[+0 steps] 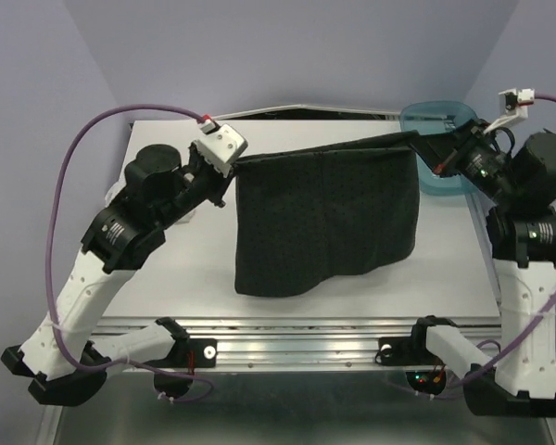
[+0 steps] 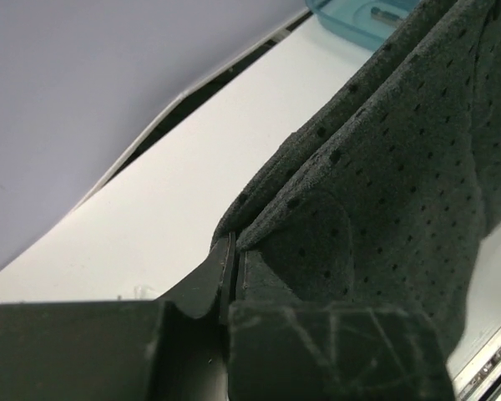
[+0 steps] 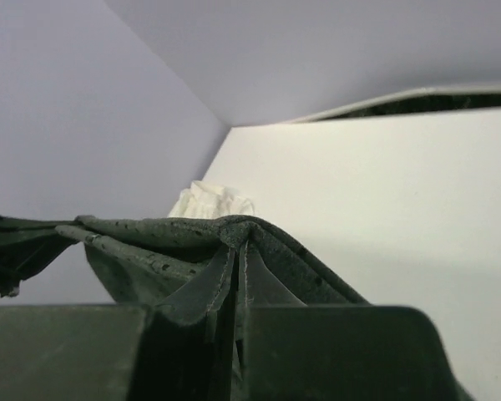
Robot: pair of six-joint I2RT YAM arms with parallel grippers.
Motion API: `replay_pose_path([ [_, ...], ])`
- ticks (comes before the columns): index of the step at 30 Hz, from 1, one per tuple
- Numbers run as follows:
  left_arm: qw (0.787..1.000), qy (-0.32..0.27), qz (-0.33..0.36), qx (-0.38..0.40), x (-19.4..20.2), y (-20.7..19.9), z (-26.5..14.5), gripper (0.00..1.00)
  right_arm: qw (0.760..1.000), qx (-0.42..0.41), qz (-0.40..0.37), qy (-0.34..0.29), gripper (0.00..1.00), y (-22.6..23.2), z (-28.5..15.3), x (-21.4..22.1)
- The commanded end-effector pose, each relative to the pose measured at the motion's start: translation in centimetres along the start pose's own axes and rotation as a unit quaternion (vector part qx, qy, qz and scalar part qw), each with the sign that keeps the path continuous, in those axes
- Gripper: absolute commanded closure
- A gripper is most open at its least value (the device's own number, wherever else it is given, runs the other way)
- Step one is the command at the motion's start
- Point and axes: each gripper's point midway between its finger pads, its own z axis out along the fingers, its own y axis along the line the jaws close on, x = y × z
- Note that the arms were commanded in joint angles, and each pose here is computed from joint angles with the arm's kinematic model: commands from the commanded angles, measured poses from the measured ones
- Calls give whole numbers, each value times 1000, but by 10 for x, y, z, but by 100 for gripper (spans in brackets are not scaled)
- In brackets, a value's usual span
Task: Fold and stack the skirts
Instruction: Flatten the skirt out
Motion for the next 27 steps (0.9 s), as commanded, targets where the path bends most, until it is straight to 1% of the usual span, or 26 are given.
replay_pose_path([
  [1,989,90,-7,-114,34,47,25,94,984,178,22,6,99,-117,46,3],
  [2,987,108,-6,-118,42,48,37,94,981,194,27,18,99,-134,56,9],
  [3,983,146,-1,-115,61,47,62,93,974,217,42,48,96,-165,76,26],
  [4,981,154,-1,-116,62,51,72,87,971,224,47,64,81,-179,87,34],
  [5,980,167,0,-111,68,51,83,82,970,228,52,71,68,-187,97,33],
  [6,978,185,1,-93,75,49,108,64,963,240,72,101,54,-214,116,54],
  [7,977,197,3,-85,80,49,117,52,963,233,77,110,29,-220,125,60],
  [8,970,229,7,-76,100,51,140,42,965,228,73,103,20,-224,133,56],
  [9,972,225,7,-66,87,54,146,28,965,223,72,116,2,-232,141,63],
  [10,971,232,4,-57,87,55,154,24,966,218,71,120,0,-233,146,62],
  [11,966,253,-2,-52,102,65,172,19,966,216,70,123,0,-233,149,60],
  [12,970,238,-7,-44,84,71,173,9,968,211,56,120,0,-232,151,54],
  [13,970,239,-13,-47,83,78,178,9,969,209,49,120,0,-231,152,51],
  [14,967,248,-24,-49,94,90,187,8,971,199,47,126,0,-227,152,52],
  [15,971,231,-32,-47,83,96,188,8,972,190,44,134,0,-225,152,55],
  [17,969,234,-51,-53,91,105,189,8,975,154,30,160,2,-216,149,67],
  [19,967,239,-75,-51,107,108,186,10,969,138,20,203,4,-217,142,95],
  [20,966,241,-79,-46,115,105,184,11,967,131,12,219,6,-218,138,104],
  [21,963,254,-84,-29,132,92,175,12,961,130,16,244,7,-220,132,119],
  [22,967,239,-85,-24,133,89,177,14,952,132,12,275,12,-227,123,137],
  [23,969,229,-87,-17,131,82,167,16,948,128,8,290,15,-230,118,148],
  [24,969,229,-92,-7,138,75,165,19,944,124,6,306,17,-232,114,157],
  [25,963,246,-105,19,164,59,165,24,939,120,-3,322,23,-233,110,168],
  [26,961,251,-116,27,174,52,163,28,932,126,-1,341,26,-240,102,185],
  [27,960,248,-125,32,178,46,160,35,929,123,-8,350,30,-242,102,193],
])
